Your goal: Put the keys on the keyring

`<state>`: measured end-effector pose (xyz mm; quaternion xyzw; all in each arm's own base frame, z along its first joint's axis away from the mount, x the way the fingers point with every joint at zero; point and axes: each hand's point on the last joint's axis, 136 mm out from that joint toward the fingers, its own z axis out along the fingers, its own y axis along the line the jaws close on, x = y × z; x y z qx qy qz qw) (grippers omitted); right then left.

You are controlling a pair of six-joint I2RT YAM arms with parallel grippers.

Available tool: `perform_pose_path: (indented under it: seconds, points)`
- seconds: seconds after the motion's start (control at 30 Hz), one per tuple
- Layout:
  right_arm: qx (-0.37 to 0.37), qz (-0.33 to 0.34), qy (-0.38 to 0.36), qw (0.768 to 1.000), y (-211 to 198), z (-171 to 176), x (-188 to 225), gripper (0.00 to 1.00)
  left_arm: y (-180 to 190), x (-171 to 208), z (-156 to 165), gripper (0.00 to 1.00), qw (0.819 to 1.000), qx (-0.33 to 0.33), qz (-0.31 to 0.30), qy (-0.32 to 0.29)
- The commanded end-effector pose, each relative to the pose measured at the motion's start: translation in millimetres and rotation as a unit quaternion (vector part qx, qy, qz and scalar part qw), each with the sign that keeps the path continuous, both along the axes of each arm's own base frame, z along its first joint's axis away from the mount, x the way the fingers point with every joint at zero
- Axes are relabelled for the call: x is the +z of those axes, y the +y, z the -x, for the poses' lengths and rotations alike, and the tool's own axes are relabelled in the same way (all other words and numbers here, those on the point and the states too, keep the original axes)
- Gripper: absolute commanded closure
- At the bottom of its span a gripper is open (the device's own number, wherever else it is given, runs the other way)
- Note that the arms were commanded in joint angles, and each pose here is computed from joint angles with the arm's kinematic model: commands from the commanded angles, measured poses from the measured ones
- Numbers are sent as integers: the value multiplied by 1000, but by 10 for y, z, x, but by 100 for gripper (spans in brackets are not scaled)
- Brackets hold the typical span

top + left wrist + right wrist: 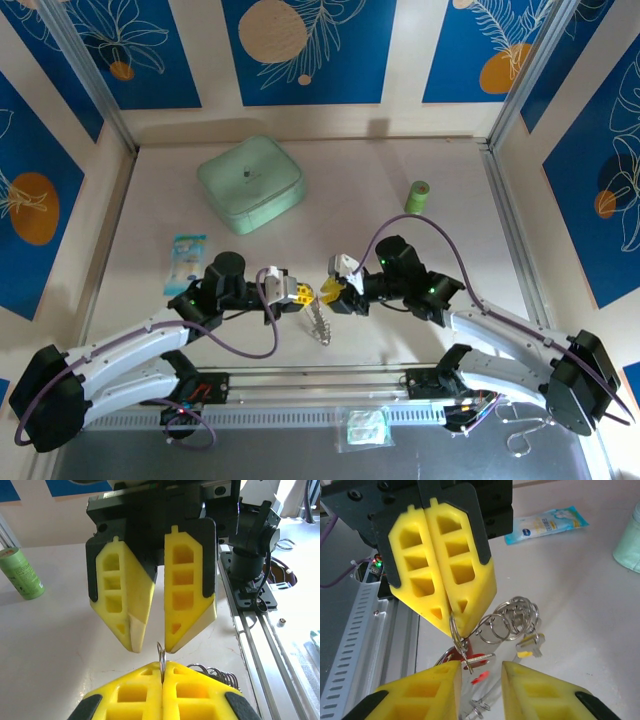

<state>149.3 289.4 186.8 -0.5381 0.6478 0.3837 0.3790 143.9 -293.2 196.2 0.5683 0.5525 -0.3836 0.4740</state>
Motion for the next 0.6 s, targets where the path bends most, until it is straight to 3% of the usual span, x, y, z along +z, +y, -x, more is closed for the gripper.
perform_pose_path:
  seconds: [0.0, 0.33, 0.57]
  points:
    - [19, -19, 0, 1000, 20, 82, 80, 73, -6, 160, 42, 100, 999, -13, 30, -16]
    - [21, -4, 6, 1000, 15, 82, 8, 97, -4, 181, 49, 100, 999, -14, 32, -18]
    - [33, 8, 19, 999, 73, 64, -88, 100, -24, 255, 109, 100, 998, -33, 46, -13]
